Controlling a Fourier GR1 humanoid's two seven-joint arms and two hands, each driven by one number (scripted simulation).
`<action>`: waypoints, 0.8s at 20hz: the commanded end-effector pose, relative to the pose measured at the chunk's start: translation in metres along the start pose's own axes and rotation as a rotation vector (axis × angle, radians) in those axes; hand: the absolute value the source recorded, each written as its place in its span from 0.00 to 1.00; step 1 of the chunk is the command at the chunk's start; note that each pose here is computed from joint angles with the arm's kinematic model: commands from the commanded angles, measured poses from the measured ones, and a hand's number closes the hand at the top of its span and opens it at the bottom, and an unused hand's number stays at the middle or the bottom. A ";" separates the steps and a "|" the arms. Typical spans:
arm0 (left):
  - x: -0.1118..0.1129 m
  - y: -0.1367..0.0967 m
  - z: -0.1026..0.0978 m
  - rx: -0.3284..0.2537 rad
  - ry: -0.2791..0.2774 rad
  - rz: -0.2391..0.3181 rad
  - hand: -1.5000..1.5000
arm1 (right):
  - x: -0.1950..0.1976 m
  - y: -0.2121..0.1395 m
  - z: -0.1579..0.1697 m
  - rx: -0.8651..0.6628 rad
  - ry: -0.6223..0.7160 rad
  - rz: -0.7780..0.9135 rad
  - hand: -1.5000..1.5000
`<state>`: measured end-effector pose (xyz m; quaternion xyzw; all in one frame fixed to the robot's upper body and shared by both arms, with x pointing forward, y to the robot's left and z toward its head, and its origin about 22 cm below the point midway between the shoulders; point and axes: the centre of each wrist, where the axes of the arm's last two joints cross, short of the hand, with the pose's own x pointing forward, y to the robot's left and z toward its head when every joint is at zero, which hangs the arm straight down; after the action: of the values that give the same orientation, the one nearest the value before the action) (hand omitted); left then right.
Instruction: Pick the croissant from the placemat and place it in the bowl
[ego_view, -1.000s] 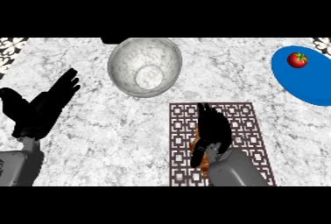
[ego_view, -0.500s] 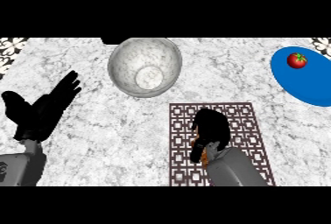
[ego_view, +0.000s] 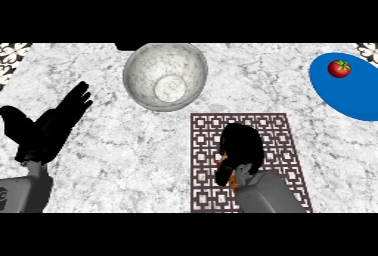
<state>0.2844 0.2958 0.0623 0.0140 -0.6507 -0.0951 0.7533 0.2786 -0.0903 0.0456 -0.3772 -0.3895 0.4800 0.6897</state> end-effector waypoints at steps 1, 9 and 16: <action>0.008 0.006 -0.011 -0.004 0.000 -0.011 0.50 | 0.013 -0.010 0.003 -0.033 -0.029 0.009 1.00; 0.000 -0.006 -0.005 -0.006 -0.017 -0.002 0.50 | -0.127 -0.105 -0.049 -0.039 -0.348 0.107 1.00; 0.003 0.022 -0.006 0.009 -0.002 -0.018 0.50 | -0.127 -0.146 -0.031 -0.090 -0.508 0.107 1.00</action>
<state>0.2905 0.3001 0.0634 0.0182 -0.6513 -0.0978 0.7523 0.3335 -0.2482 0.1162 -0.3070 -0.5204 0.5723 0.5545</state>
